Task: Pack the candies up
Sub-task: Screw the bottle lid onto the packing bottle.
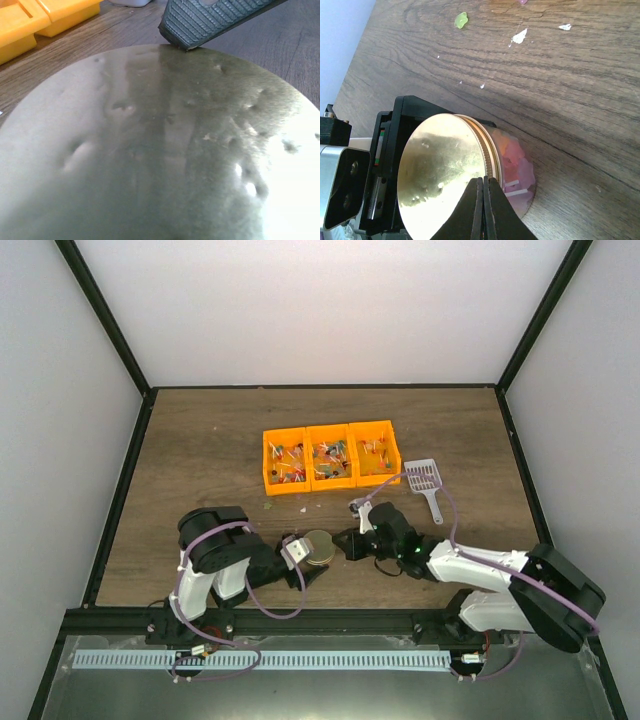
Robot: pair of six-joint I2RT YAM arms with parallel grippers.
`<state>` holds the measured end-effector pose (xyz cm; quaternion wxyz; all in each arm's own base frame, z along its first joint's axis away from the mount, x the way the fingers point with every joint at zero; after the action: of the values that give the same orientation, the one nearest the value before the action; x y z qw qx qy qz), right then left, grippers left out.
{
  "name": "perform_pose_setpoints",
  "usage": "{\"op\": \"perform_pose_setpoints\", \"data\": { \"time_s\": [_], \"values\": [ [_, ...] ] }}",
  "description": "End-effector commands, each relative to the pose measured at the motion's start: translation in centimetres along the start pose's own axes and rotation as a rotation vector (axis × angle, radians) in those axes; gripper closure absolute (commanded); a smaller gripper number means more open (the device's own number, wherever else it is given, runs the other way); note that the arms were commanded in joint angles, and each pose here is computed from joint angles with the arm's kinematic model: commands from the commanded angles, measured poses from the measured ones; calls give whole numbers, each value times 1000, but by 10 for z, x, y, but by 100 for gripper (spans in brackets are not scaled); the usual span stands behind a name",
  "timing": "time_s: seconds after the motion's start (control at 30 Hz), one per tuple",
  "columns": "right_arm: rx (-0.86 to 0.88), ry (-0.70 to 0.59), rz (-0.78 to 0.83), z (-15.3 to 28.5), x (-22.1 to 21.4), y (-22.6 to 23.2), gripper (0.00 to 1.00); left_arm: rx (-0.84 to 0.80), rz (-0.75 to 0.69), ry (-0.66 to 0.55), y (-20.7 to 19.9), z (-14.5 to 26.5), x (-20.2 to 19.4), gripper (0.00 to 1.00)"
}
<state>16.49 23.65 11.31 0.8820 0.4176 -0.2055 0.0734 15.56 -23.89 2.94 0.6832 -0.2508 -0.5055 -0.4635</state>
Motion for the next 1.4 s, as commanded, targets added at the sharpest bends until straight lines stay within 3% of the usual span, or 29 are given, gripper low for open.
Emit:
{"op": "perform_pose_setpoints", "data": {
  "time_s": [0.0,0.83,1.37],
  "values": [
    [141,687,-82,20,-124,10,99,166,213,-31,24,2,-6,15],
    [225,804,-41,29,-174,39,99,164,226,-38,28,-9,0,15],
    [209,767,-39,45,-180,33,99,181,217,-20,33,-18,5,15]
  ]
}}
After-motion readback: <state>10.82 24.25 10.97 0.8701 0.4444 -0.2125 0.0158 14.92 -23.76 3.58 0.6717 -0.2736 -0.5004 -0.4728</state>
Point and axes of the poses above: each gripper's point midway between its finger pads, its own z axis back along the fingers, its own y axis along the line the jaws close on, x = y × z, the point moved 6 cm from there along z, back along the fingers, and after that the axes turned 10 degrees about -z, right-handed, at the moved point
